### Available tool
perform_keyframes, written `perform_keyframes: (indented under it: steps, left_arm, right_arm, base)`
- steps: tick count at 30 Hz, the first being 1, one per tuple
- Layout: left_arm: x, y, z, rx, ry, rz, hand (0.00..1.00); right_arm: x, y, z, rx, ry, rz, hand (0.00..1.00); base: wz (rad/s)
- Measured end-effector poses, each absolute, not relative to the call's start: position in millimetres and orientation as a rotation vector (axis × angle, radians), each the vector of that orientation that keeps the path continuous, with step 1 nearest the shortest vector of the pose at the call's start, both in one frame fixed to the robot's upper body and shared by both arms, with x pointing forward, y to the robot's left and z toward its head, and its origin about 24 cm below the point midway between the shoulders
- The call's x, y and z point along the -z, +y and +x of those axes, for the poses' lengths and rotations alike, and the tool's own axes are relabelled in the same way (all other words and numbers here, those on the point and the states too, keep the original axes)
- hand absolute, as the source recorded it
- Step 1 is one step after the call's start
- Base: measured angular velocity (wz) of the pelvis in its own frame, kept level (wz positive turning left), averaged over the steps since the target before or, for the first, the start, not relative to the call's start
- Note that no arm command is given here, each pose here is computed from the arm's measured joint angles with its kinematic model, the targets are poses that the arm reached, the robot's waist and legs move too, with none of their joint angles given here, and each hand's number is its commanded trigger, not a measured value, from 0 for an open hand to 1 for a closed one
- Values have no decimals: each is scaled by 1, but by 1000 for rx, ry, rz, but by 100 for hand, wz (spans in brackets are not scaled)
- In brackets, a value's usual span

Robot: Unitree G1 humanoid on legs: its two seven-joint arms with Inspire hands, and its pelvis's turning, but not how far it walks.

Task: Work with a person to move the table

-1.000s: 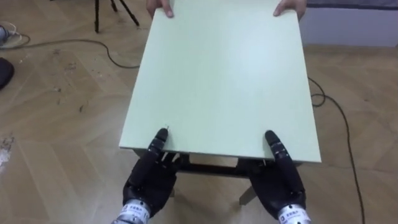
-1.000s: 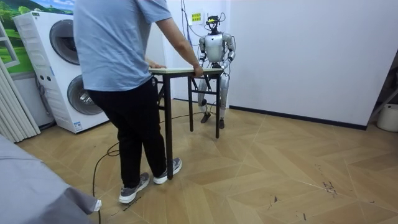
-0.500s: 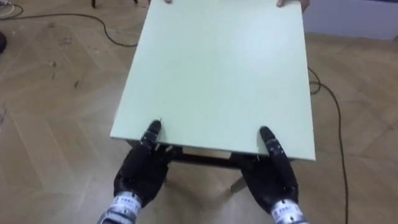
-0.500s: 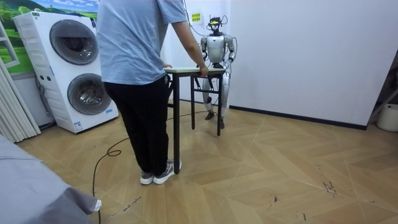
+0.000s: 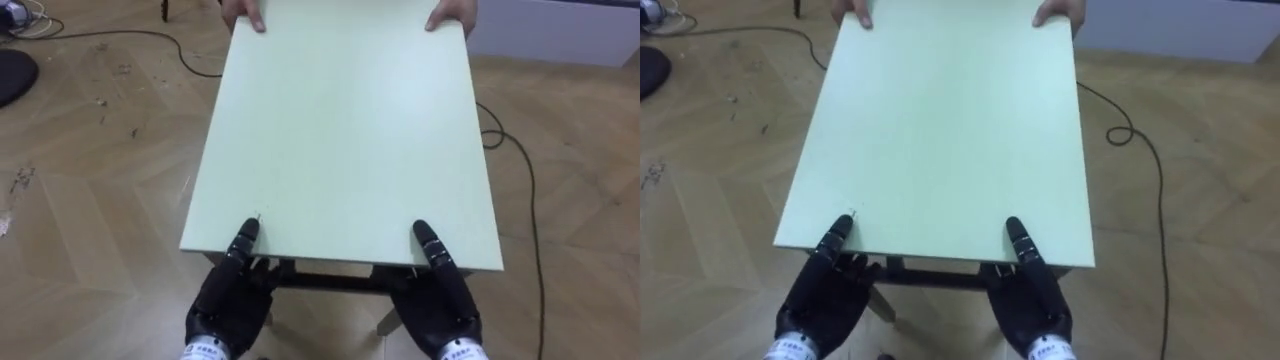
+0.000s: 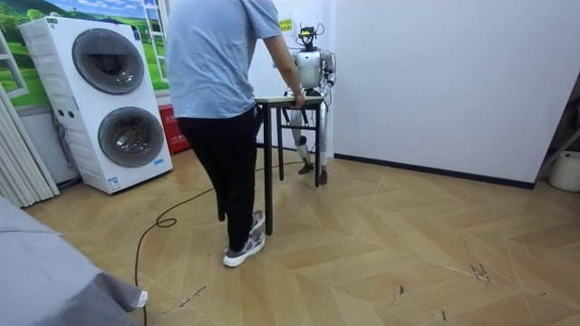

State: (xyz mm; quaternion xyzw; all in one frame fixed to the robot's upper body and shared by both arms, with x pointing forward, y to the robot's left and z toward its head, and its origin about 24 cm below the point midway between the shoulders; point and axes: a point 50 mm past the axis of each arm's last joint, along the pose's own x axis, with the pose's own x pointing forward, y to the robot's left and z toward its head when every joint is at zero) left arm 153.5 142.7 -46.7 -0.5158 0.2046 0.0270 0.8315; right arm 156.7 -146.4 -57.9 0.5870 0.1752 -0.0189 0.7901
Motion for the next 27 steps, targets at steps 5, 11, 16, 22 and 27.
perform_keyframes:
  steps: [5, 11, 16, 22, 27]
  left_arm:
    - [47, 140, 152, -48, 446, -1095, 100]
    - [44, 142, 154, -43, 437, -1089, 100]
    - [44, 144, 154, -45, 434, -1082, 100]
    - [37, 135, 163, -26, 395, -1132, 100]
    - [23, 131, 187, 20, 339, -1130, 100]
  right_arm:
    - [59, -148, 152, 51, 368, 1260, 100]
    - [57, -146, 152, 42, 353, 1253, 100]
    - [56, -143, 151, 47, 343, 1255, 100]
    - [43, -145, 168, 1, 271, 1214, 100]
    - [31, -145, 185, -30, 201, 1214, 100]
  base:
    - [8]
    - [-5]
    - [12]
    - [9]
    - [33]
